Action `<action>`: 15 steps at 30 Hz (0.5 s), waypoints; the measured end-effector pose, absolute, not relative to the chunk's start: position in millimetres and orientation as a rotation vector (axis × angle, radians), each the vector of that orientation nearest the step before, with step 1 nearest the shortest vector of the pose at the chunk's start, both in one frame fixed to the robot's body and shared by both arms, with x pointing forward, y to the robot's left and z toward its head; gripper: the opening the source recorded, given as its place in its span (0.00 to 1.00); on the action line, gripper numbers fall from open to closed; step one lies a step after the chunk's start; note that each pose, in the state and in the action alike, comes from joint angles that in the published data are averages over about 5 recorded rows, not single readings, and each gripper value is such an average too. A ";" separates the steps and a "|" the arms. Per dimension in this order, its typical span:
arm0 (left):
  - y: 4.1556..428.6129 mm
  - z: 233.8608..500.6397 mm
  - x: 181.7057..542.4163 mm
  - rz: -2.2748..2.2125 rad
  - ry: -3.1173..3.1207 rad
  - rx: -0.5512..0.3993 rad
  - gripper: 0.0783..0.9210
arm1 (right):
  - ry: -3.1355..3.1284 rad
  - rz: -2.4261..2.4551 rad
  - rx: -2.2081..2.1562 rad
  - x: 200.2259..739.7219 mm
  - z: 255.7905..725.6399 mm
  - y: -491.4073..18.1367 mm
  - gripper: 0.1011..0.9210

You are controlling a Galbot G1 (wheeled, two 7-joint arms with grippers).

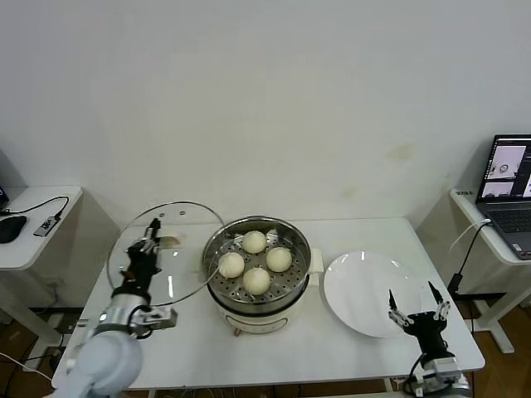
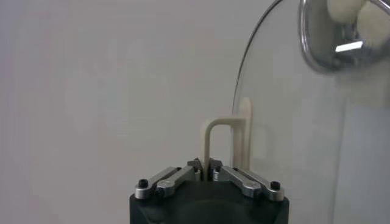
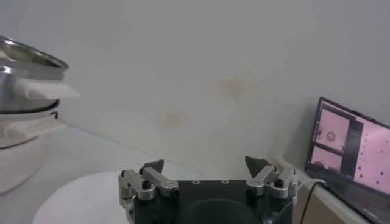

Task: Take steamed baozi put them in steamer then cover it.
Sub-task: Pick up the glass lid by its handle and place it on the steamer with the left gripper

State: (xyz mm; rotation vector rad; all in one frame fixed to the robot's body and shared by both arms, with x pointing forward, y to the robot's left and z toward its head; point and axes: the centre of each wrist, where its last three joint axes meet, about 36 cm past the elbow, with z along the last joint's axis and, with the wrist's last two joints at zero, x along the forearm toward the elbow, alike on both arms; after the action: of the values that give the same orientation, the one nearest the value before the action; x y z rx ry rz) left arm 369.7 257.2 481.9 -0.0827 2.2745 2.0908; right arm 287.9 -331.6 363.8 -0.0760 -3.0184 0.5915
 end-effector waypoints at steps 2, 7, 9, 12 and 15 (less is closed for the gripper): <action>244.4 483.4 374.2 2.090 2.281 -0.073 0.07 | -3.013 0.594 -0.080 289.3 362.1 -328.7 0.88; 214.4 483.8 385.8 2.098 2.289 -0.042 0.07 | -2.999 0.600 -0.079 292.6 357.1 -320.6 0.88; 203.3 483.1 390.6 2.102 2.287 -0.029 0.07 | -2.992 0.602 -0.077 293.0 354.7 -317.5 0.88; 187.2 481.3 397.5 2.107 2.282 -0.007 0.07 | -2.982 0.606 -0.074 293.0 351.8 -314.4 0.88; 171.8 478.5 403.5 2.113 2.276 0.018 0.07 | -2.978 0.612 -0.080 293.2 350.3 -313.6 0.88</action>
State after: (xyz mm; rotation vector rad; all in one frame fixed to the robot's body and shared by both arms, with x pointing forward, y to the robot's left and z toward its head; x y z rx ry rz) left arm 403.5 171.8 478.5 0.0182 2.2755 2.1135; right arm 293.2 -313.6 350.3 -0.0796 -2.9776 0.6122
